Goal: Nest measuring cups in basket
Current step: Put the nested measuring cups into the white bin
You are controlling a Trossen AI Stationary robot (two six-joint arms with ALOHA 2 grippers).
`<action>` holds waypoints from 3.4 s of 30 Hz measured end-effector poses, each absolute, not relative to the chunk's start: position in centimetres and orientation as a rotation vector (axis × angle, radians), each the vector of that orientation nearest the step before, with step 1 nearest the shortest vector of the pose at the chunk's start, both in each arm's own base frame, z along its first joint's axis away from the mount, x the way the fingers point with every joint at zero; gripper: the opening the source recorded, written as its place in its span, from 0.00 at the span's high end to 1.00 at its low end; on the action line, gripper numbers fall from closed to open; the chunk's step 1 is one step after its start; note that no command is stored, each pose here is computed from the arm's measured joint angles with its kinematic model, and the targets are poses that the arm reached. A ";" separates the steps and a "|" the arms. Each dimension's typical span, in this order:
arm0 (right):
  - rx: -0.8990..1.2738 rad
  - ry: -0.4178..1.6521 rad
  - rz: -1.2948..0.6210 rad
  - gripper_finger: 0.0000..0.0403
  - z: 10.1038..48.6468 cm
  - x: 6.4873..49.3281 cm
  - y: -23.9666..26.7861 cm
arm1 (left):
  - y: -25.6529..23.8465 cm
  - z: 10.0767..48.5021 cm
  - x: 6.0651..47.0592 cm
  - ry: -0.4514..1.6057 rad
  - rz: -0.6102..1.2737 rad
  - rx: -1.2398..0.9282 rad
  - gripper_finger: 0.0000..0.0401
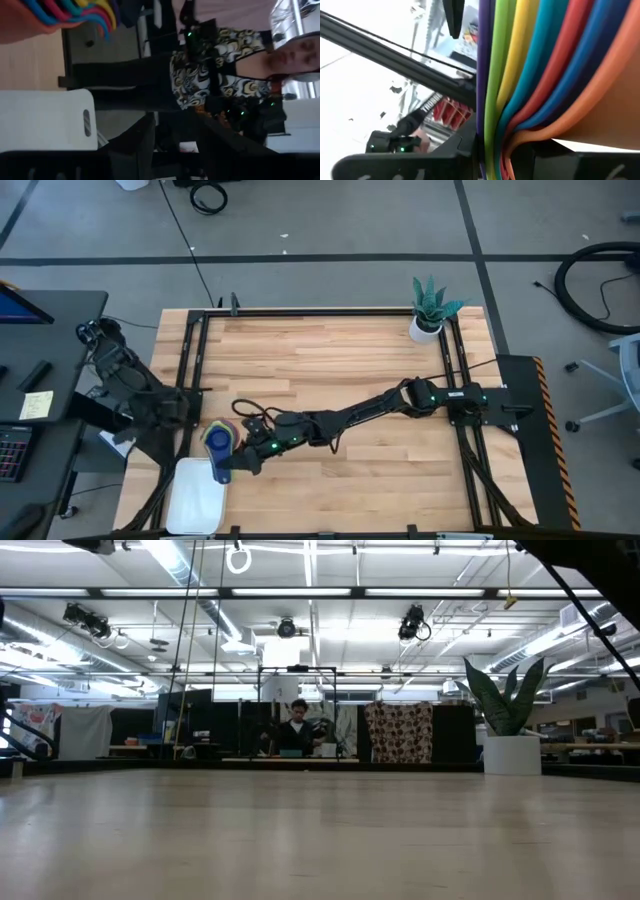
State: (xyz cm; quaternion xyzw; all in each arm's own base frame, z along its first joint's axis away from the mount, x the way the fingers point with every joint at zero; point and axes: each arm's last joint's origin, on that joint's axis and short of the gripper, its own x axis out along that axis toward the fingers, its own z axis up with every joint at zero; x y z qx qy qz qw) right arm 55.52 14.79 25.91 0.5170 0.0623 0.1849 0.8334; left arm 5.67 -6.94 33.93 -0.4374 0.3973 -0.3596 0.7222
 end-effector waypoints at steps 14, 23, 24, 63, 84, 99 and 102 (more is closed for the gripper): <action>1.063 -0.006 0.385 0.81 25.3 55.9 14.9 | -5.9 34.2 4.9 0.801 -0.784 -0.977 0.65; 1.124 -0.097 0.501 0.81 22.0 57.9 16.0 | -5.9 34.2 4.9 0.802 -0.783 -0.977 0.65; 1.125 -0.124 0.495 0.81 21.9 57.7 16.0 | -5.9 34.2 4.8 0.801 -0.787 -0.978 0.65; 1.004 0.015 0.699 0.81 22.8 57.4 16.9 | -9.3 30.5 6.3 1.238 -0.577 -0.763 0.65; 0.969 -0.346 1.110 0.81 27.3 55.0 14.0 | -17.8 24.1 8.8 1.372 -0.221 -0.422 0.65; 0.909 -0.393 1.261 0.81 29.9 53.5 13.4 | -20.1 20.1 10.5 1.270 -0.032 -0.220 0.65; 0.888 -0.396 1.274 0.81 30.5 53.3 13.0 | -20.5 19.7 10.8 1.260 -0.065 -0.182 0.65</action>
